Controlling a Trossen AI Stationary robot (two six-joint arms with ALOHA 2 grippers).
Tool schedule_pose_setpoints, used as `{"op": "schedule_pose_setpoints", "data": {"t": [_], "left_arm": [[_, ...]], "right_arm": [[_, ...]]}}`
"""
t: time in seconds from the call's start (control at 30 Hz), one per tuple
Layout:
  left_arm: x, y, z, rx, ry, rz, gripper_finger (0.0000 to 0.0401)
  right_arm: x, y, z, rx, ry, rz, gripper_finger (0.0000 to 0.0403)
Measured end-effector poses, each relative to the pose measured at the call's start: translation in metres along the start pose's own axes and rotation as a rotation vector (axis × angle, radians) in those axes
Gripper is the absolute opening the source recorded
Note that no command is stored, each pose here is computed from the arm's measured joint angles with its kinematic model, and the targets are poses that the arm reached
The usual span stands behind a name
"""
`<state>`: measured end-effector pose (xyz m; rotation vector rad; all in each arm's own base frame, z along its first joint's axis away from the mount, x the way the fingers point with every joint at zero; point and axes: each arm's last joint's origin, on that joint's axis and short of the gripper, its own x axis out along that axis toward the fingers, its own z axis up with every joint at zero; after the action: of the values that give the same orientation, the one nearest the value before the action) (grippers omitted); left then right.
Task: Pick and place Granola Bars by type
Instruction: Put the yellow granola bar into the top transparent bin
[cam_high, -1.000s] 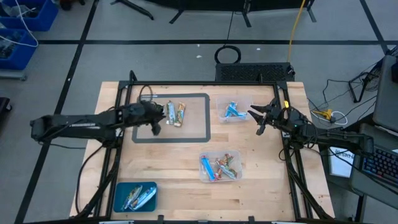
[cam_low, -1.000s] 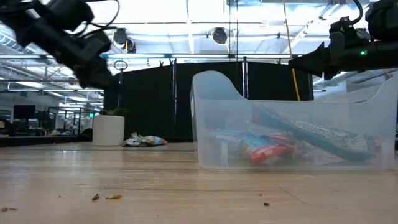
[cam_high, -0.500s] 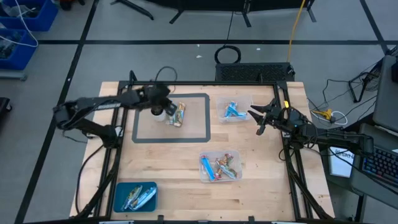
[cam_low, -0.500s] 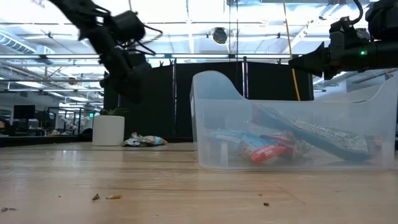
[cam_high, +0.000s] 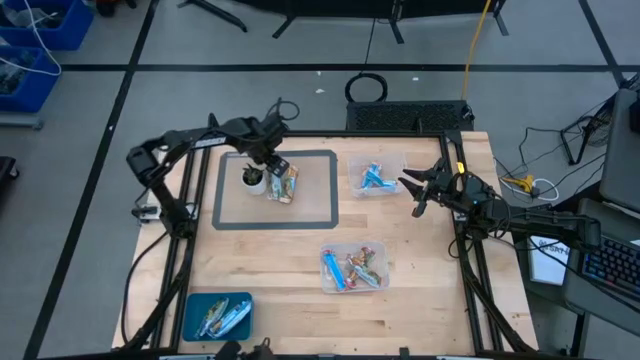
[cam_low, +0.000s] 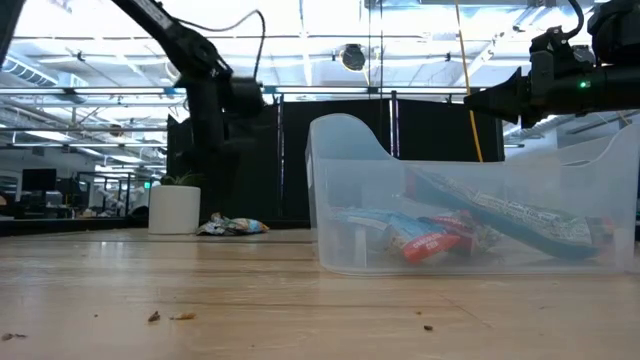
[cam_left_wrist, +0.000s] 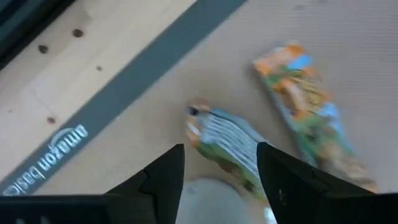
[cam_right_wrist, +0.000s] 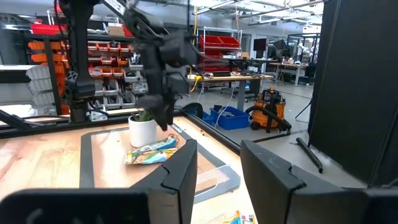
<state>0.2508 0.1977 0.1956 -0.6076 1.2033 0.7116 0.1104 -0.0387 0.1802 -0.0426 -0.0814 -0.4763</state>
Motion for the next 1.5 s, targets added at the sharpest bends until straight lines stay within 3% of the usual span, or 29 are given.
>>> {"op": "schedule_pose_setpoints", "data": {"t": [0.23,0.7,0.87,1.1,1.27,1.5], "left_arm": [[0.024,0.006,0.005,0.008,0.037,0.040,0.0192],[0.046,0.006,0.005,0.018,0.094,0.049,0.0184],[0.042,0.005,0.005,0.047,0.084,0.030,0.0135],[0.041,0.005,0.006,0.087,0.074,0.031,0.0015],[0.025,0.002,0.007,0.141,0.011,0.048,0.0007],[-0.031,-0.002,0.005,0.192,-0.170,0.027,0.0004]], "right_arm": [[0.000,0.000,0.000,0.000,0.000,0.000,0.0114],[0.000,0.000,0.000,0.000,0.000,0.000,0.0114],[0.000,0.000,0.000,0.000,0.000,0.000,0.0114],[0.000,0.000,0.000,0.000,0.000,0.000,0.0114],[0.000,0.000,0.000,0.000,0.000,0.000,0.0114],[0.000,0.000,0.000,0.000,0.000,0.000,0.0114]]}}
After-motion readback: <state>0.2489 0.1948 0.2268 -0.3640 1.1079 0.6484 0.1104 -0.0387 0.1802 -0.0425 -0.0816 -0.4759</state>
